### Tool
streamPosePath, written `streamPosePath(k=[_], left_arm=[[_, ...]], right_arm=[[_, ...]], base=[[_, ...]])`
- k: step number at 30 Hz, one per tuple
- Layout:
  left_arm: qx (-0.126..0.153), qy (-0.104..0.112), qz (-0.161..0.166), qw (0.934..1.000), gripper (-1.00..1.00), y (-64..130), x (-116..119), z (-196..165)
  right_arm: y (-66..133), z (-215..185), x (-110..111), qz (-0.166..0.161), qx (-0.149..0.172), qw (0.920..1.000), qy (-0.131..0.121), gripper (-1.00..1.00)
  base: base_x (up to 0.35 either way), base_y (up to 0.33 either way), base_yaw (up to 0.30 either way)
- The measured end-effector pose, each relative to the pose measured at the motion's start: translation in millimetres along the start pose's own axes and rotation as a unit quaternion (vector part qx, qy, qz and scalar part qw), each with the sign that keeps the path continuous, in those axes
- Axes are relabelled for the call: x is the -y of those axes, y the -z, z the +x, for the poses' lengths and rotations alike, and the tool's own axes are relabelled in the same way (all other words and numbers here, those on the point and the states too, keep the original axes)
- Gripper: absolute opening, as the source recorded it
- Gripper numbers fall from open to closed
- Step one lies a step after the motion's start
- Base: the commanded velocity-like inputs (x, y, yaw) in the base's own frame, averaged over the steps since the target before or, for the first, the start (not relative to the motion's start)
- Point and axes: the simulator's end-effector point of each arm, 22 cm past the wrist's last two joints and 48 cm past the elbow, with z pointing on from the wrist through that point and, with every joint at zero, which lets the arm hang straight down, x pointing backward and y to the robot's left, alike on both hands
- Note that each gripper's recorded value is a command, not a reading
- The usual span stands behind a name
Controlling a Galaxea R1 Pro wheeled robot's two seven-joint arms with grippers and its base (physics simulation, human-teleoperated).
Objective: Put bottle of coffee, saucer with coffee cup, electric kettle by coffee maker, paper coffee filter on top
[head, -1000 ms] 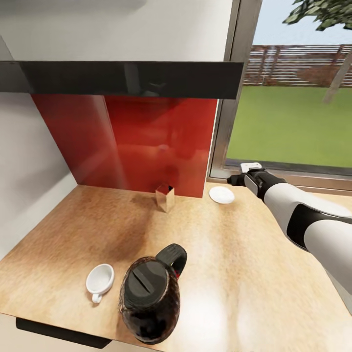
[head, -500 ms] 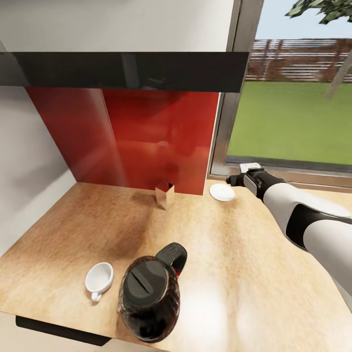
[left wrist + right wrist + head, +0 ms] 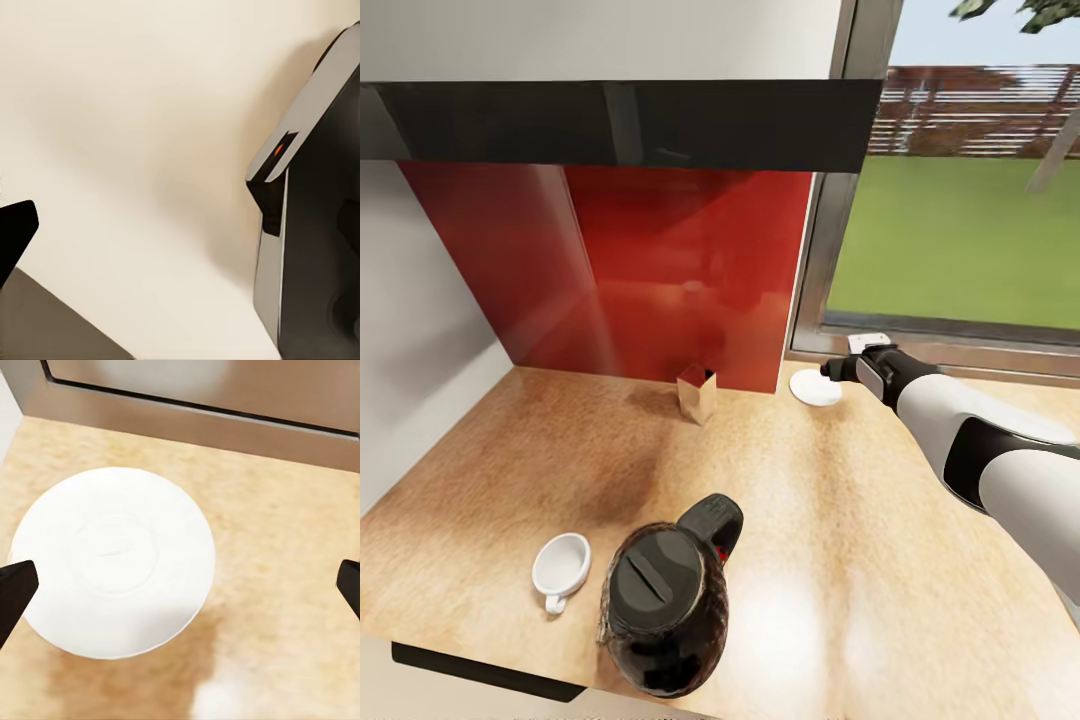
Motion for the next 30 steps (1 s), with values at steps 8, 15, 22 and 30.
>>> streamPosePath(k=[8,15,22,30], left_arm=[[-0.005,-0.001,-0.002,1.0000,1.00,1.2,-1,4],[-0.011,-0.003,-0.005,0.9999,1.00,2.6,-4,7],[-0.013,-0.003,-0.007,0.9999,1.00,3.3,-5,9],[-0.013,-0.002,-0.006,0.9999,1.00,3.4,-3,10]], right_arm=[[-7.0,6,-13,-0.024,-0.004,0.9997,0.001,1.00],[-12.4,11,-28,-0.047,-0.004,0.9989,0.006,1.00],[-14.2,13,-41,-0.069,-0.005,0.9976,0.010,1.00],[-13.9,9,-50,-0.074,0.006,0.9971,0.014,1.00]], base=[[0.000,0.000,0.000],[0.000,0.000,0.000],[0.000,0.000,0.000],[0.000,0.001,0.000]])
